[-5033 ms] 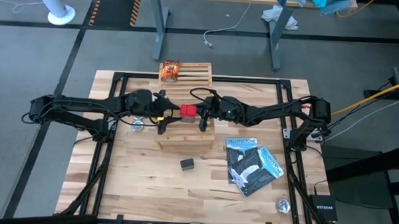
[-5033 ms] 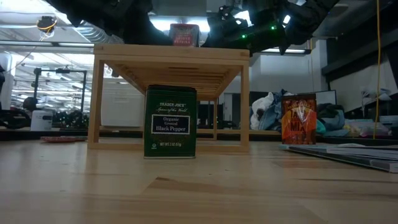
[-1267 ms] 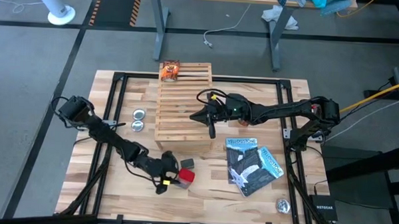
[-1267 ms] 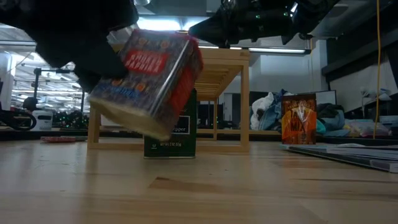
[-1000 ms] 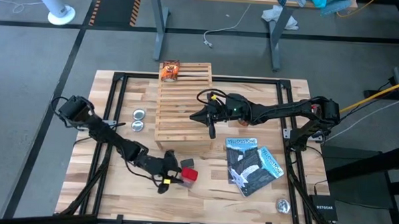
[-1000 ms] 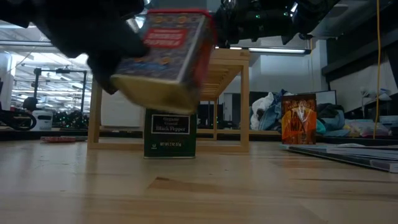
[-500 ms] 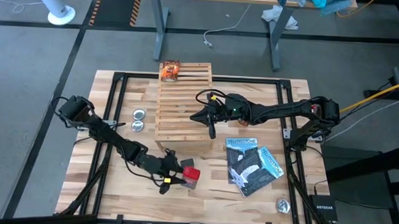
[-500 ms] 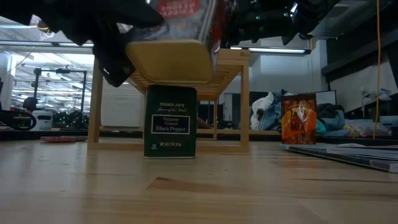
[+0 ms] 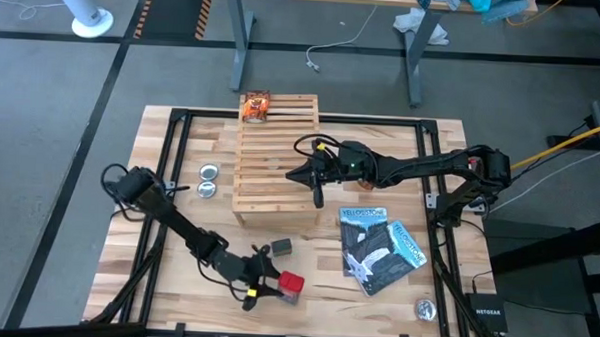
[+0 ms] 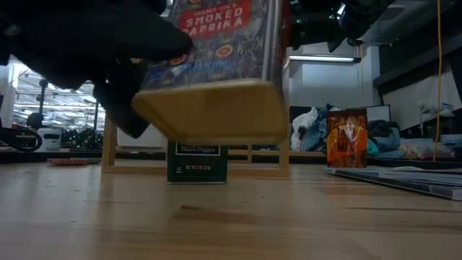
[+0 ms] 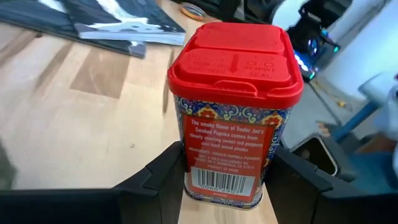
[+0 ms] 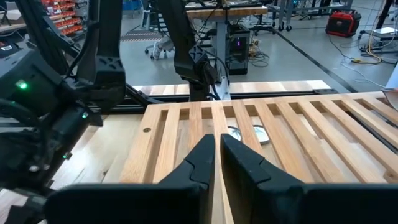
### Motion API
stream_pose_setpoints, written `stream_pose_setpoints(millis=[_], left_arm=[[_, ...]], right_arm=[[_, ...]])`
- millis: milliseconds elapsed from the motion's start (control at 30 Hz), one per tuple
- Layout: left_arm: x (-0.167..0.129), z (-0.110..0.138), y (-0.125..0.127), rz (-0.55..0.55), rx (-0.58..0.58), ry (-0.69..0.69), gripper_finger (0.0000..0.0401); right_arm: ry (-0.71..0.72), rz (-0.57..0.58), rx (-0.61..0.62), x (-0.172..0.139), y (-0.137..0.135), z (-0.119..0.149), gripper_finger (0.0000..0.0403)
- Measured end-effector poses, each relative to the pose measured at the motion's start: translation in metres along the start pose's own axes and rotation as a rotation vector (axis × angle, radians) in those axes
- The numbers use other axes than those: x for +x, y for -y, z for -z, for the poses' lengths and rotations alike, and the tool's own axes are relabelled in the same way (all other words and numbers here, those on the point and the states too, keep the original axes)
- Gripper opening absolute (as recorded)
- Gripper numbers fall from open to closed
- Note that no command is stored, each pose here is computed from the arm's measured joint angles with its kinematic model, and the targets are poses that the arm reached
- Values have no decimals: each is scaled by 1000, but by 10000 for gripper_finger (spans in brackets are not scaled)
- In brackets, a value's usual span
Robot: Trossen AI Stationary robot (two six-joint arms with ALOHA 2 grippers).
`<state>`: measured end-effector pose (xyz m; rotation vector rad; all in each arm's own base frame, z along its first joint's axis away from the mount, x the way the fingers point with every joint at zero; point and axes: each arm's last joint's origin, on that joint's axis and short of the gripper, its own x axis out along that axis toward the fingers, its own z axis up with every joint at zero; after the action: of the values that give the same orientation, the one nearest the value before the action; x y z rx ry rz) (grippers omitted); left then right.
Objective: Shelf spices
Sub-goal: Remove the red seasoning can from the shelf
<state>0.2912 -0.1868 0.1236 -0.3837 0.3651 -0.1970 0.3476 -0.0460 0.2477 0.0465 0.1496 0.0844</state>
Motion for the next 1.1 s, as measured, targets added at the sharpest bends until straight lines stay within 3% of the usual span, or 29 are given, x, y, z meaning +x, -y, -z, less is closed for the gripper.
stream_pose_setpoints(millis=[300,867,1100], left_arm=[[5,2,1,-65,211,24,172],[5,4,-9,-172,355,-3,172],[15,14,-25,-212,348,-20,172]], right_arm=[[-6,0,2,0,0,1,33],[-22,0,5,0,0,2,33],[-23,0,6,0,0,2,33]])
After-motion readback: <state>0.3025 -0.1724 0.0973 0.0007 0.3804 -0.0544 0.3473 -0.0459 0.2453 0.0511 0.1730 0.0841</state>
